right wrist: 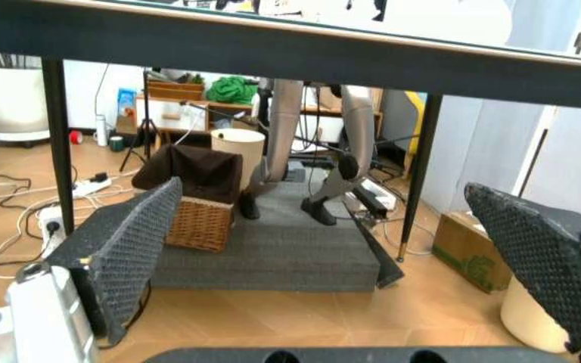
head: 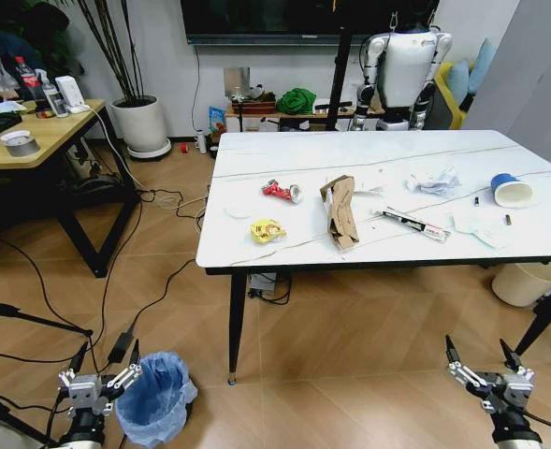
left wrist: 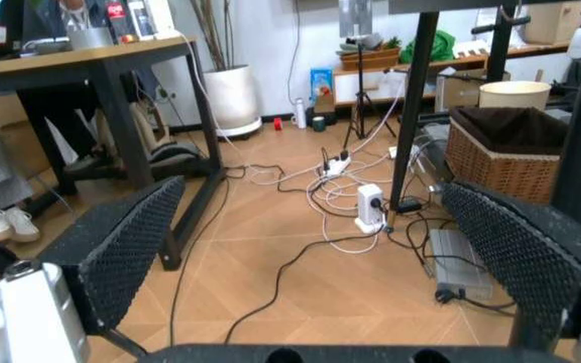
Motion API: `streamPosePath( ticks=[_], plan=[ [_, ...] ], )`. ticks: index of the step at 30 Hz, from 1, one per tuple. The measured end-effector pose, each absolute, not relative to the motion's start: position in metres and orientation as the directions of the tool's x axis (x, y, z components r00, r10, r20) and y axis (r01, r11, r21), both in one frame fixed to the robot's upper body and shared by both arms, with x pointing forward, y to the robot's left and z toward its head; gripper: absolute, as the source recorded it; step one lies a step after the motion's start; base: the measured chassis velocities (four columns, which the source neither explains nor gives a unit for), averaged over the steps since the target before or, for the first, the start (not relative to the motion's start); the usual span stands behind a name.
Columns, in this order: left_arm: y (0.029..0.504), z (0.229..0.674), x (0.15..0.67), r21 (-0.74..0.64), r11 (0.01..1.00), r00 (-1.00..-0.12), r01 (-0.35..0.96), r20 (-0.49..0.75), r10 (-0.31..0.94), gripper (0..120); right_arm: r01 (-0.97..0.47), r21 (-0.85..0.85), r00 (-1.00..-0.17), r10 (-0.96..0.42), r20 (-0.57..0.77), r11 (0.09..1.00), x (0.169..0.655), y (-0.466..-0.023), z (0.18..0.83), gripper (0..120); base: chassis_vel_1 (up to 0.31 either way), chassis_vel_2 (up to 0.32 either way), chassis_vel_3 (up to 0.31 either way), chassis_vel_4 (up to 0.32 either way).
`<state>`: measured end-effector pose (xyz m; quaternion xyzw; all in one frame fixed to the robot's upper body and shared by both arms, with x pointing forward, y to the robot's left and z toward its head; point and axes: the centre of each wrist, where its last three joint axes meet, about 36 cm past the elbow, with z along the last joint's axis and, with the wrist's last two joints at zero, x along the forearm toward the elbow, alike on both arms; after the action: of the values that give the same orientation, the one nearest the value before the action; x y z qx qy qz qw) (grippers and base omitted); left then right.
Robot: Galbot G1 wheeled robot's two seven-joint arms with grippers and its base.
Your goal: Pick up the trash bin and place the trash from the table into it.
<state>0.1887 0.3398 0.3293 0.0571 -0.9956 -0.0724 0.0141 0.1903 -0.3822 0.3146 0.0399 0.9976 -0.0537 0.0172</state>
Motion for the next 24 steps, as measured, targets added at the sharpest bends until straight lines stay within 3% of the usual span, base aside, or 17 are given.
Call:
streamPosePath(
  ticks=[24],
  plan=[
    [0.3384, 0.329, 0.1885, 0.132, 0.985, -0.993, -0.114, 0.024, -0.118, 100, 0.083, -0.102, -0.996, 0.079, -0.04, 0.991, 0.1877, -0.3821, 0.3114, 100, 0.0, 0.0, 0.0, 0.0]
  ],
)
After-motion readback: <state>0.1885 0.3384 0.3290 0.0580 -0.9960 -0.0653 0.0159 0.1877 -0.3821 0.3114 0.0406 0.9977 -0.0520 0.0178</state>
